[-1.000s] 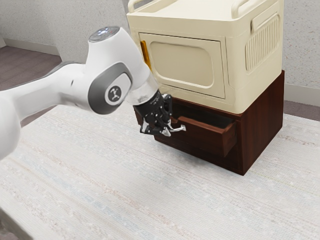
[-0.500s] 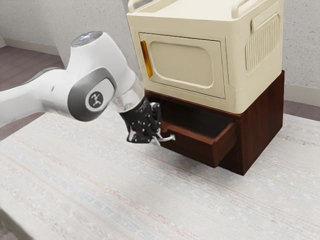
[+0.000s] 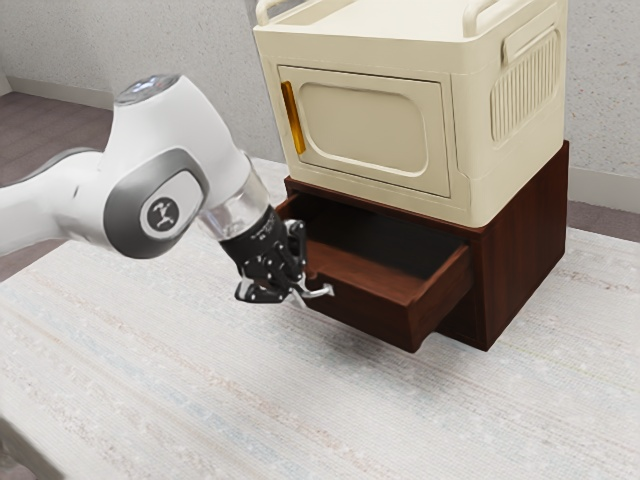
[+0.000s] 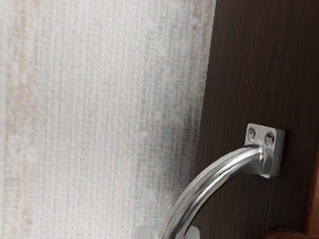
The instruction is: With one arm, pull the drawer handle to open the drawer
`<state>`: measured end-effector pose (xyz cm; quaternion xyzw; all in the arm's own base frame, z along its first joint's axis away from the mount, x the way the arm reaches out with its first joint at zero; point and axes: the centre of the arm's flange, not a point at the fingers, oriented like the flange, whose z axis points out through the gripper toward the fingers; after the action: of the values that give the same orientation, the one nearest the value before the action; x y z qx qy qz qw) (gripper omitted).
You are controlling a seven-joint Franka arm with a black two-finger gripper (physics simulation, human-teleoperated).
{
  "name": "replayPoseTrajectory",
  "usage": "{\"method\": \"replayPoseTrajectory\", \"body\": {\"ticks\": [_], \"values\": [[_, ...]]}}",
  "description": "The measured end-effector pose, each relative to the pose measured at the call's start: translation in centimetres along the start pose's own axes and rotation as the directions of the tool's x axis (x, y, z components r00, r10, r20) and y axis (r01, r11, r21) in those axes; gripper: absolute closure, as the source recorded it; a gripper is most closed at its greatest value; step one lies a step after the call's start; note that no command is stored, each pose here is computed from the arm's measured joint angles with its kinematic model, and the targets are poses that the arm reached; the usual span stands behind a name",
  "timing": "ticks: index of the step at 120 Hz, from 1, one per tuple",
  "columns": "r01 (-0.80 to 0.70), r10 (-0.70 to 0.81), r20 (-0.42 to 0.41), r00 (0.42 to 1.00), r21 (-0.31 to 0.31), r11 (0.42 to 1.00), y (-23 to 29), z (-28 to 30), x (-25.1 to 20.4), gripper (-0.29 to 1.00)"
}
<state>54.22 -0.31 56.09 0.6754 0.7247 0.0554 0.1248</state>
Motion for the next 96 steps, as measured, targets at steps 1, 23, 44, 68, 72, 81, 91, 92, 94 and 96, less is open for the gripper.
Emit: {"method": "replayPoseTrajectory", "body": {"ticks": [1, 23, 44, 68, 72, 81, 91, 92, 94, 96], "values": [[0.0, 0.0, 0.0, 1.0, 0.0, 1.0, 0.0, 0.0, 0.0, 0.79], [-0.002, 0.002, 0.004, 1.0, -0.007, 1.0, -0.7, -0.7, 0.1, 0.79], [0.002, -0.002, 0.007, 1.0, -0.003, 1.0, -1.6, -0.9, 0.6, 0.79], [0.0, 0.0, 0.01, 1.0, -0.001, 1.0, -2.5, -1.2, 0.8, 0.79], [0.0, 0.0, 0.011, 1.0, 0.0, 1.0, -2.7, -1.2, 0.8, 0.79], [0.001, -0.001, 0.013, 1.0, 0.003, 1.0, -3.0, -1.2, 0.9, 0.79], [0.0, 0.0, 0.015, 1.0, 0.005, 1.0, -3.4, -1.2, 0.9, 0.79], [0.0, -0.001, 0.015, 1.0, 0.005, 1.0, -3.4, -1.2, 1.0, 0.79], [0.001, -0.001, 0.015, 1.0, 0.005, 1.0, -3.5, -1.2, 1.0, 0.79], [0.0, 0.0, 0.016, 1.0, 0.005, 1.0, -3.6, -1.3, 1.0, 0.79]]}}
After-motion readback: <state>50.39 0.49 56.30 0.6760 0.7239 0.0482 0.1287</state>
